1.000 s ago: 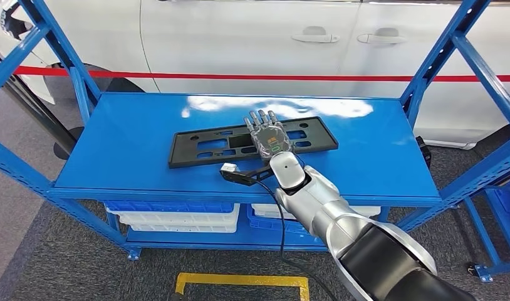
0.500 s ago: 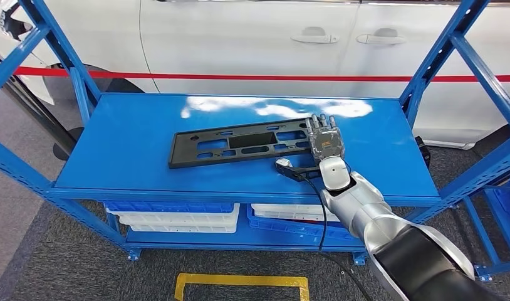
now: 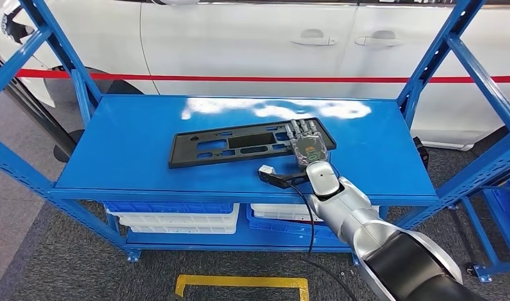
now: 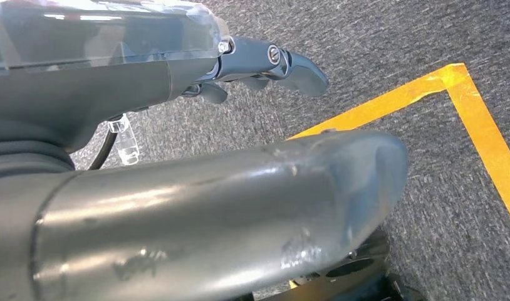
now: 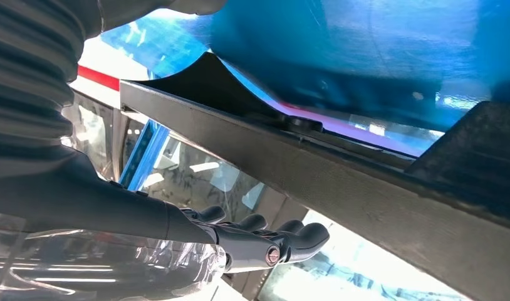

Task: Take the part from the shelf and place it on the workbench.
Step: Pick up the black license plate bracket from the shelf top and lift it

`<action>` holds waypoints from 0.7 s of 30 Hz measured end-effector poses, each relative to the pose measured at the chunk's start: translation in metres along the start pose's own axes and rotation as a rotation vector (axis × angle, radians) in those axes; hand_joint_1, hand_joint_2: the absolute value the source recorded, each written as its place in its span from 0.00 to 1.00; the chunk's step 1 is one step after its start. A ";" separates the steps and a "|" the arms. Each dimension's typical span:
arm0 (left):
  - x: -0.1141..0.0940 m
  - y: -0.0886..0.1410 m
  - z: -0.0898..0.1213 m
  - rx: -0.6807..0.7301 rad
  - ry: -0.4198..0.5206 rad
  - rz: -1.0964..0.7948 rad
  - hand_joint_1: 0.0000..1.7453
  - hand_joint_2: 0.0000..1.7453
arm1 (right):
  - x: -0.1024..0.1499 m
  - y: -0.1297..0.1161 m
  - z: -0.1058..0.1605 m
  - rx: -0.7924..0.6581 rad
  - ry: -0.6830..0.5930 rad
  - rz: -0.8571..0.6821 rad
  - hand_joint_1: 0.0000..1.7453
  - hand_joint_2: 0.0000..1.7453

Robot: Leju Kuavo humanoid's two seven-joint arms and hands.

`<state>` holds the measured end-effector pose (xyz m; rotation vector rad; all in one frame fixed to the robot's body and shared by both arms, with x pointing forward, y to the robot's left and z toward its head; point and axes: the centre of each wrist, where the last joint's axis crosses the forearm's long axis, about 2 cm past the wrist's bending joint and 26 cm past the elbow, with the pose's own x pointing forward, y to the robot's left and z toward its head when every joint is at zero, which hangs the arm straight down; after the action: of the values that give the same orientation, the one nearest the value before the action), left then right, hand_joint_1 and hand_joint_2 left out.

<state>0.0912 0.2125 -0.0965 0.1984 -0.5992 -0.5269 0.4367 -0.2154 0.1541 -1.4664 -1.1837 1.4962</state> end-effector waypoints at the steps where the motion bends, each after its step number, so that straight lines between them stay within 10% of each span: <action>1: 0.000 0.000 0.000 0.002 0.000 0.000 0.00 0.00 | 0.001 0.000 0.000 -0.002 -0.005 -0.002 0.00 1.00; 21: -0.003 0.001 0.000 0.011 0.011 0.005 0.00 0.00 | 0.092 -0.040 0.014 -0.113 -0.266 -0.156 0.00 1.00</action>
<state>0.0896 0.2151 -0.0972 0.2102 -0.5923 -0.5173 0.4097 -0.1182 0.1605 -1.2394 -1.5270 1.5718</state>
